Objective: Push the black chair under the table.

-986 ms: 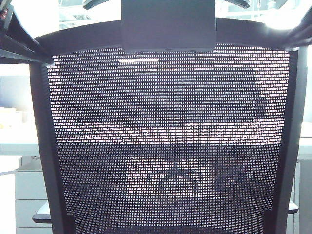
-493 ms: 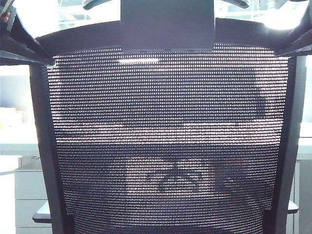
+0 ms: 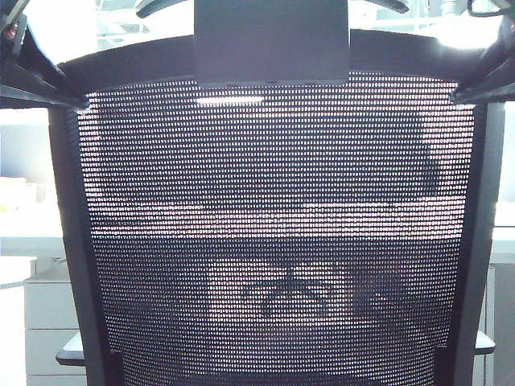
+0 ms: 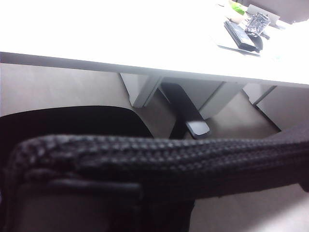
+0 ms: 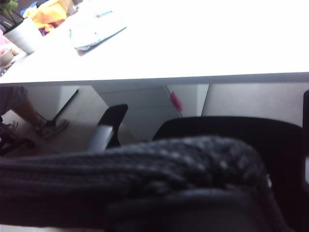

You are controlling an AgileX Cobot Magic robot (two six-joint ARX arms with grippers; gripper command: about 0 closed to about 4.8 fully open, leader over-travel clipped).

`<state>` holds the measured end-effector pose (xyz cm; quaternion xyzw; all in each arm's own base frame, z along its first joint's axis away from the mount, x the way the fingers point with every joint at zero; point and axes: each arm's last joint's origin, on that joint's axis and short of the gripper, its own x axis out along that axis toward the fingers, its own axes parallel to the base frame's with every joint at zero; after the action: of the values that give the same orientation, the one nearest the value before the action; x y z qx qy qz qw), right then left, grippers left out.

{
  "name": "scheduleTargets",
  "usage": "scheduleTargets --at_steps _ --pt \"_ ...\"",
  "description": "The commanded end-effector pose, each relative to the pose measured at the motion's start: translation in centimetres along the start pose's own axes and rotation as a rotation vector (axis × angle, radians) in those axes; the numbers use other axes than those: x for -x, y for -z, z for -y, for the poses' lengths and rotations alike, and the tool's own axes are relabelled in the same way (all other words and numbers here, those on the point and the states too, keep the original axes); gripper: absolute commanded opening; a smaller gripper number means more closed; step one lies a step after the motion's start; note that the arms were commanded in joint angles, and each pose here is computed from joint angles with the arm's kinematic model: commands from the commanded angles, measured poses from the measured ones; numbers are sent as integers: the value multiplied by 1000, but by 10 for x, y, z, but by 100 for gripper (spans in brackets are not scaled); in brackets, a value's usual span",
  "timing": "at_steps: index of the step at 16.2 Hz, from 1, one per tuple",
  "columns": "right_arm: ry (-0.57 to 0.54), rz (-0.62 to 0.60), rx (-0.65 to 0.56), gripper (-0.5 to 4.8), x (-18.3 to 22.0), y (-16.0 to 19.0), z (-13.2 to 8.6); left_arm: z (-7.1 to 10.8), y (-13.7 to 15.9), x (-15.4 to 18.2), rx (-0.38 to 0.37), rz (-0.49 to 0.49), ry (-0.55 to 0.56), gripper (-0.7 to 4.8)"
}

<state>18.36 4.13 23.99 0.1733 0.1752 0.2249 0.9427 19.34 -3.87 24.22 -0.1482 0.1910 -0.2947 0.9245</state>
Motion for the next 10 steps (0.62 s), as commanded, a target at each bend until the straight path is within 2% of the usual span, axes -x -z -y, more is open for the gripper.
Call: scheduleTargets --at_steps 1,5,10 --pt "19 44 11 -3 -5 -4 1 -3 -1 -5 -12 14 -18 -6" --pt "15 61 9 -3 -15 -5 5 -9 0 -13 6 20 -36 -6" --pt "17 52 2 -3 -27 -4 10 -11 -4 -15 -12 70 -75 -6"
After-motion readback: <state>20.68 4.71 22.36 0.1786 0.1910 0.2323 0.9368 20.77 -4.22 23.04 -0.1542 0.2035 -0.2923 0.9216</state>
